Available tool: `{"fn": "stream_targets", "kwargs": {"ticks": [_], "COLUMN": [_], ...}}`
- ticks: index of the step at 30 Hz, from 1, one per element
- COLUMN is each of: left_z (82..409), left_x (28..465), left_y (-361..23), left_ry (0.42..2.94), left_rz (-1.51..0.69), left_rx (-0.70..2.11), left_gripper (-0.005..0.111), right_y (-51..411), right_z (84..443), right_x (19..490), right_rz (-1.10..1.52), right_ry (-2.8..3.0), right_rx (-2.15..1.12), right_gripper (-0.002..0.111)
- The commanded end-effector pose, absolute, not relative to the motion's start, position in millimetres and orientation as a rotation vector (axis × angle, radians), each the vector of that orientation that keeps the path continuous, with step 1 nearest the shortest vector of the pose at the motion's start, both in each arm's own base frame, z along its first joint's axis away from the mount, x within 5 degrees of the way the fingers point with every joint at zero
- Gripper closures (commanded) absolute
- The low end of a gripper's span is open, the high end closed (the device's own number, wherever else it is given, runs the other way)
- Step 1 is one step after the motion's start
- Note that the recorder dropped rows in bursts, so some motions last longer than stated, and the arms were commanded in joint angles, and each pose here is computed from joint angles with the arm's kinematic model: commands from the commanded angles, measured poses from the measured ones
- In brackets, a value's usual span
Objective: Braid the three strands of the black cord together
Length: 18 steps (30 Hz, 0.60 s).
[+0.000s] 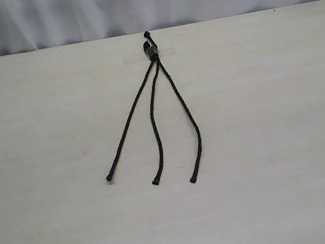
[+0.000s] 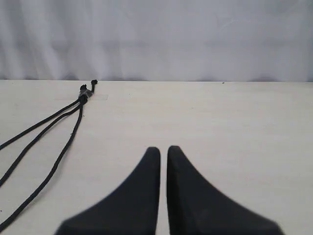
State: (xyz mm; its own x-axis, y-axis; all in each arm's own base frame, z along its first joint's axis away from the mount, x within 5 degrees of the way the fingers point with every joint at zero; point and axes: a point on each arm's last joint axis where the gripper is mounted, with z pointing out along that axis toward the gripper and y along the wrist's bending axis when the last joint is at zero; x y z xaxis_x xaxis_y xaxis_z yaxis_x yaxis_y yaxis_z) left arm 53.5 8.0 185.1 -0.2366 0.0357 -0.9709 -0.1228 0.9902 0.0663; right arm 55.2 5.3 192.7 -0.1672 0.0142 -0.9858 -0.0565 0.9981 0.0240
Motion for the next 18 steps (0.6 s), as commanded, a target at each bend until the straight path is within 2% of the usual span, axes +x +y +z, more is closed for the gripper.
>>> {"fn": "stream_targets", "kwargs": {"ticks": [1,18], "left_z": [185.3,185.3], "left_x": [53.7,53.7], "left_y": [8.0,8.0], "left_ry": [1.793,1.793], "left_rz": [0.146,0.146], "left_rx": [-0.068,-0.068], "left_gripper": [0.107,0.107], "right_y": [4.9,4.9], "right_z": [191.7,191.7], "right_x": [54.9,54.9], "right_rz": [0.059,0.059], "right_ry": [1.733,1.733], "right_rx": [-0.024,-0.024], "right_gripper": [0.104,0.104]}}
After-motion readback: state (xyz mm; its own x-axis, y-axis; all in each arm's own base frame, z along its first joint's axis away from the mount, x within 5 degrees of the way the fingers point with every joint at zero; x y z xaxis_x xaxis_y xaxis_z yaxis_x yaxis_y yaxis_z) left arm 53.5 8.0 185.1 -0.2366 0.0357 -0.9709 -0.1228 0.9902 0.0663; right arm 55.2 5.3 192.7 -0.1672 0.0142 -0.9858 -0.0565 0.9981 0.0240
